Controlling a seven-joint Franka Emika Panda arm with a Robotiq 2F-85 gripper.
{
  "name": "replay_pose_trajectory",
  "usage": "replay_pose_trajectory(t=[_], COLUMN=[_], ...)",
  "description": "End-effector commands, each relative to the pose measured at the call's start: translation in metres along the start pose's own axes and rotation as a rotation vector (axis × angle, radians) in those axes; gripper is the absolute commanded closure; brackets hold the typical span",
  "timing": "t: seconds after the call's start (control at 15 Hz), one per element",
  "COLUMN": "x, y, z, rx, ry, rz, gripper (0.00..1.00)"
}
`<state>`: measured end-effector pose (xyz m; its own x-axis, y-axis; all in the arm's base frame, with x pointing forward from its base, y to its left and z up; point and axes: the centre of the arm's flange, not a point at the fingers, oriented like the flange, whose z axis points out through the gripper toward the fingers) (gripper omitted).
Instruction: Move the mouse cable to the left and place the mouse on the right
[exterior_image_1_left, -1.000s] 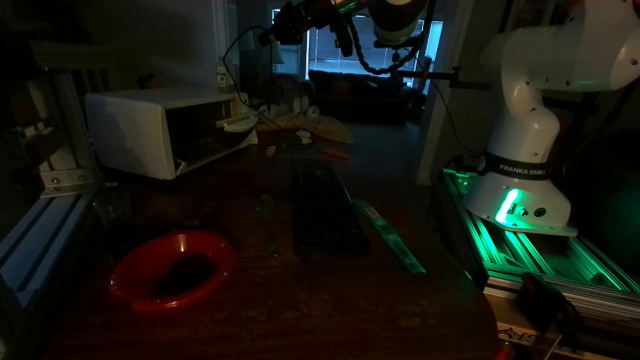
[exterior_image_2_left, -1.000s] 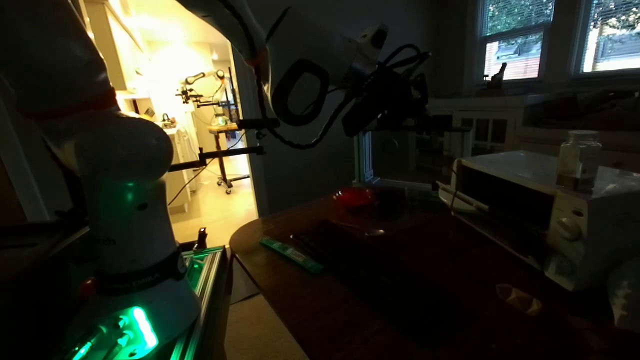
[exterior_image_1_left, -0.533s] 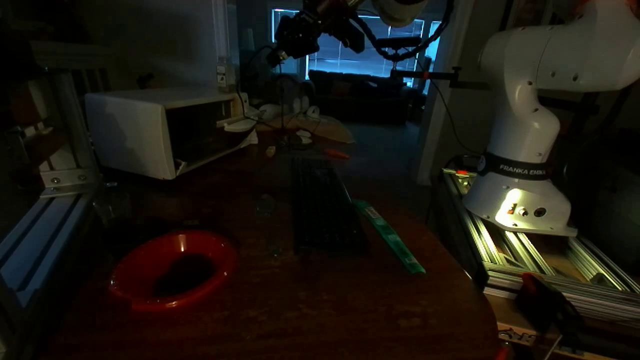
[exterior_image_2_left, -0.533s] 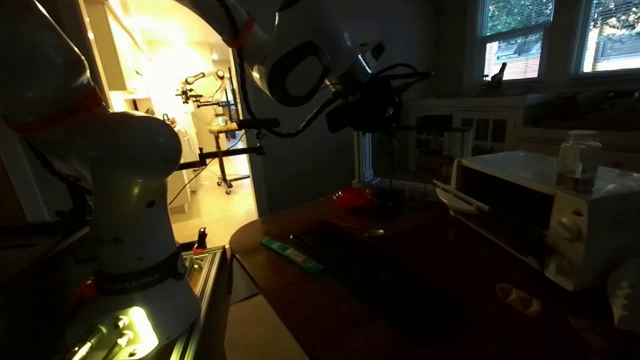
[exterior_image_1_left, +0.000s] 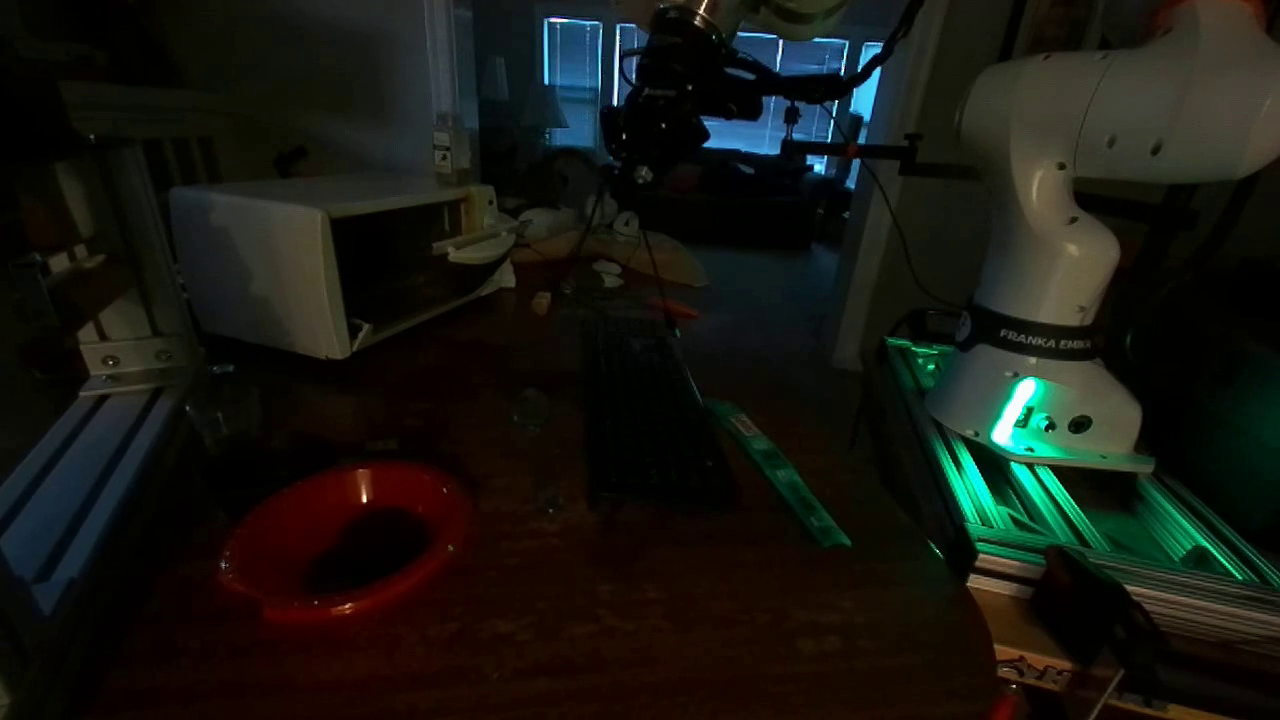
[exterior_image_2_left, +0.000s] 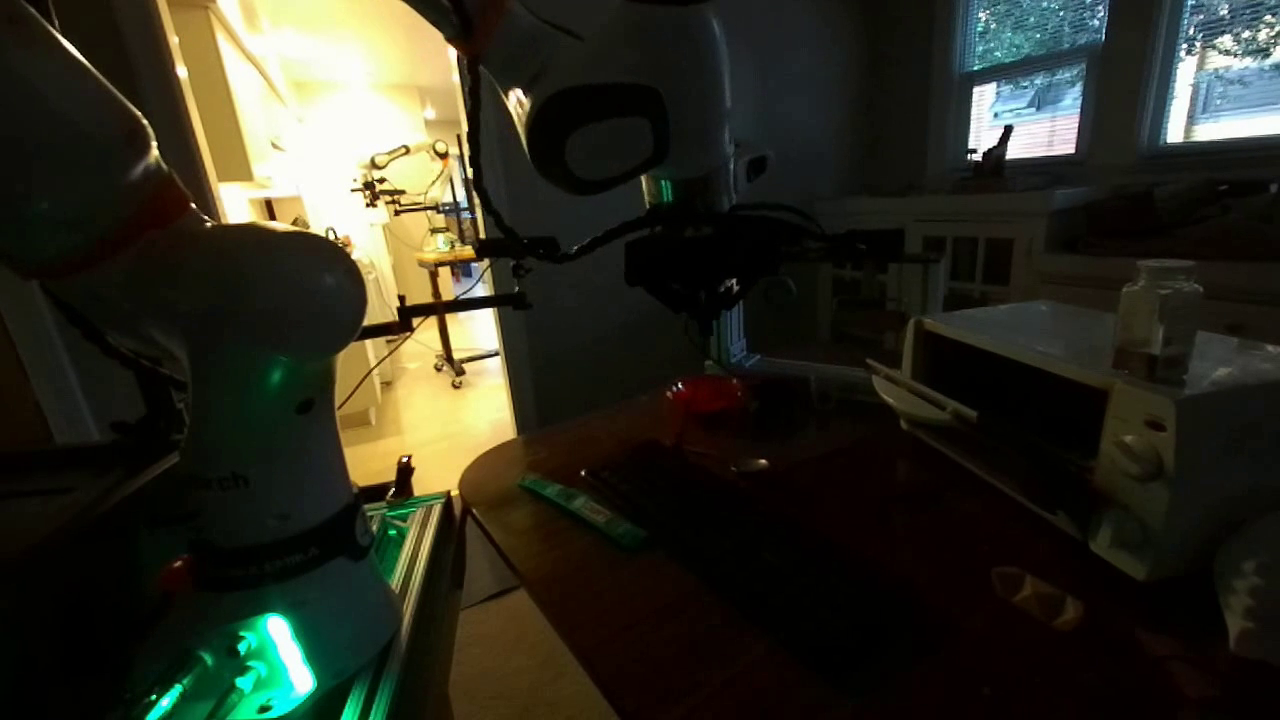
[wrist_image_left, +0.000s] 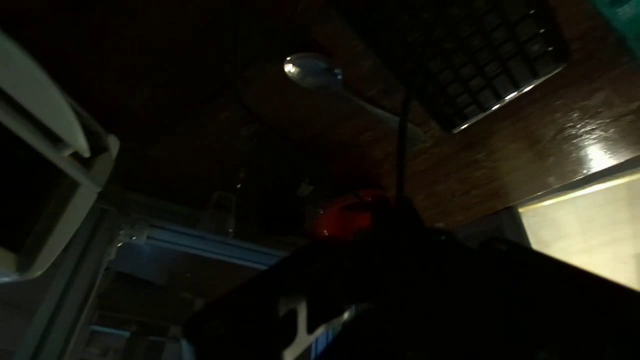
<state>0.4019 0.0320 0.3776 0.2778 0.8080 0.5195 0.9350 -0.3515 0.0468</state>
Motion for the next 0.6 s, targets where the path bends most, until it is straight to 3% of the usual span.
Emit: replay_pose_trajectory(t=[0.0, 0.07, 0.2, 0.53], x=[-0.009, -0.010, -0.008, -0.002], y=[0.020, 0.022, 0.026, 0.032], z=[0.017, 0.018, 0.016, -0.015], rx=[0.099, 0.103, 0.096, -0.036], ry=[-0.057, -0.062, -0.060, 0.007], rz=[0.006, 0.011, 0.036, 0.159], gripper=[0.99, 0.71, 0.63, 0.23])
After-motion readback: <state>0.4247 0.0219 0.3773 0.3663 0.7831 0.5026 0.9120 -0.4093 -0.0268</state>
